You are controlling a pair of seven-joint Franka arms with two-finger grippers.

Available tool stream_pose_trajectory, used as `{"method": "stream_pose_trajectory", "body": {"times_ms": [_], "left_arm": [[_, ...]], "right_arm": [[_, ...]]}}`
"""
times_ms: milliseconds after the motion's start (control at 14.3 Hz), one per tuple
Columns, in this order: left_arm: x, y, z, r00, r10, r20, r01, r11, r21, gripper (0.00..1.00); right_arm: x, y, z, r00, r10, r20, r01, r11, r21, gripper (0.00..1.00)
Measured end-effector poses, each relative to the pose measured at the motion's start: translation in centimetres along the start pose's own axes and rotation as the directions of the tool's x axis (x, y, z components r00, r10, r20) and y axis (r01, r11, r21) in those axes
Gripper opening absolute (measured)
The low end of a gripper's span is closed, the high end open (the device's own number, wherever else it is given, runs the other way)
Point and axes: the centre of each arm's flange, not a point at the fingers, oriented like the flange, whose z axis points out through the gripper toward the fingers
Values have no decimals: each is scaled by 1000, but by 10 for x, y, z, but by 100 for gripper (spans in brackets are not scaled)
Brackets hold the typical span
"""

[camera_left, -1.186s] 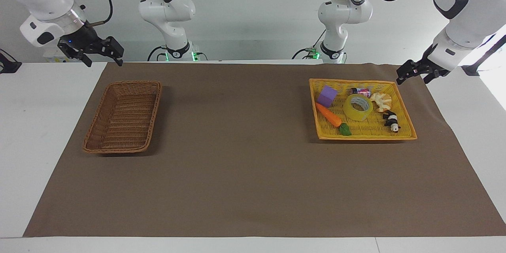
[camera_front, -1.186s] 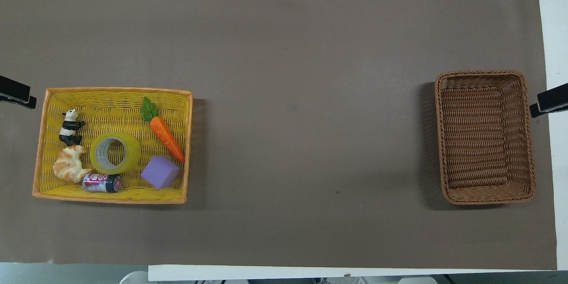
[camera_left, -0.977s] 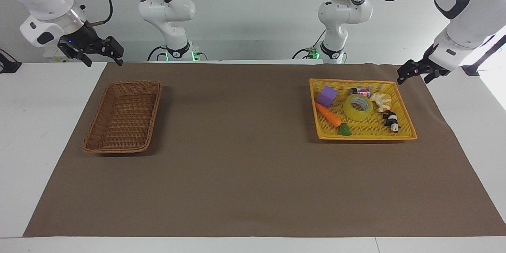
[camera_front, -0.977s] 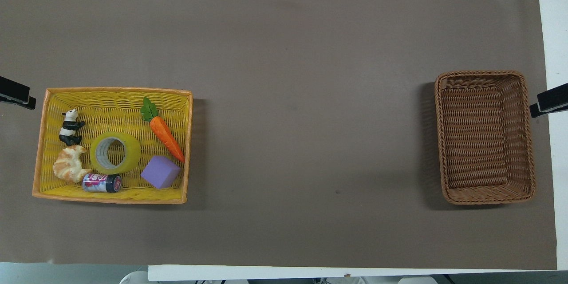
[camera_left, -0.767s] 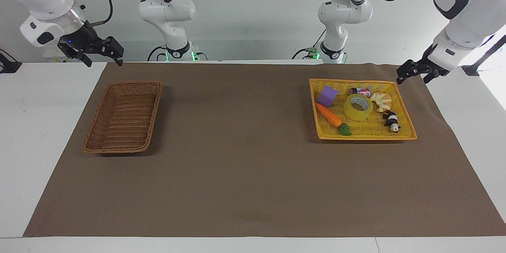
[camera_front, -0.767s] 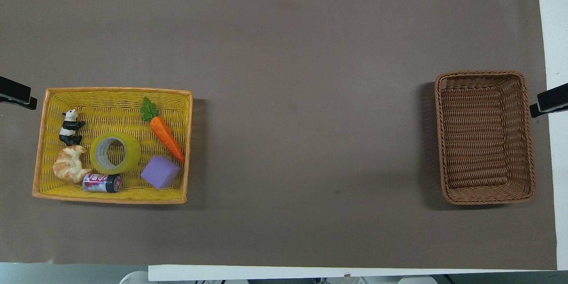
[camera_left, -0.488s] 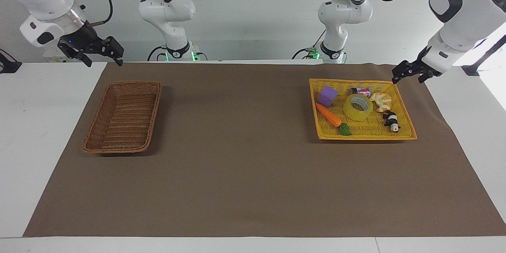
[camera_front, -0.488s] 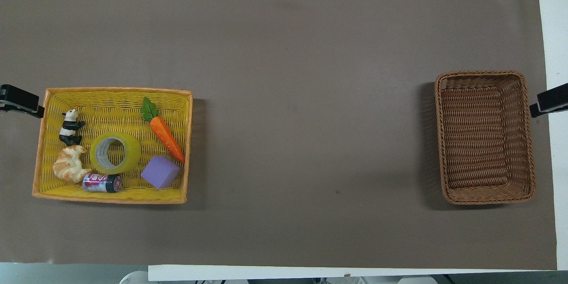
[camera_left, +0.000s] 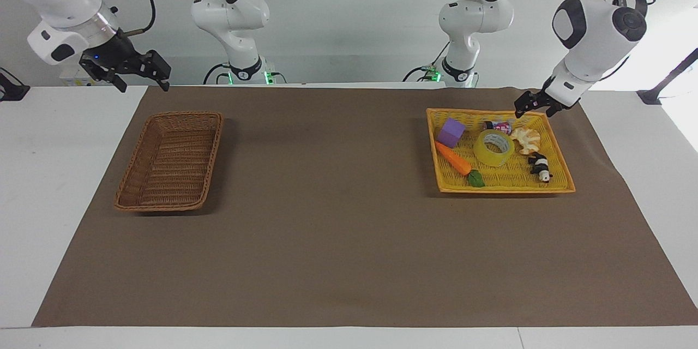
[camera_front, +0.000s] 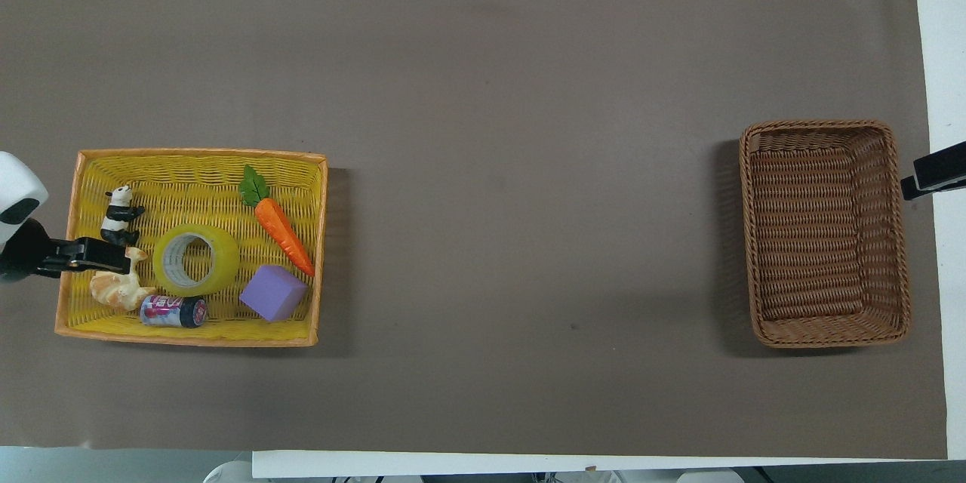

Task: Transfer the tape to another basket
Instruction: 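Reach the left gripper down into the yellow basket toward the tape roll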

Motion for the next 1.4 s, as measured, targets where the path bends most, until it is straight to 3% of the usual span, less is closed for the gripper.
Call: {"method": "stream_pose_trajectory", "body": {"times_ms": [209, 558, 628, 907, 1395], "left_arm": [[1, 2, 33, 999, 4, -36, -4, 1000, 4, 96], [10, 3, 81, 1000, 7, -15, -7, 1000, 7, 90], [11, 3, 87, 1000, 8, -8, -8, 1000, 7, 85], [14, 13, 95, 1000, 30, 3, -30, 999, 12, 81], [22, 19, 114, 999, 44, 16, -44, 999, 16, 80]], "right_arm": [[0, 0, 0, 1000, 0, 0, 0, 1000, 0, 100], [0, 0, 0, 1000, 0, 0, 0, 1000, 0, 100], [0, 0, 0, 1000, 0, 0, 0, 1000, 0, 100], [0, 0, 0, 1000, 0, 0, 0, 1000, 0, 100], [0, 0, 0, 1000, 0, 0, 0, 1000, 0, 100]]}}
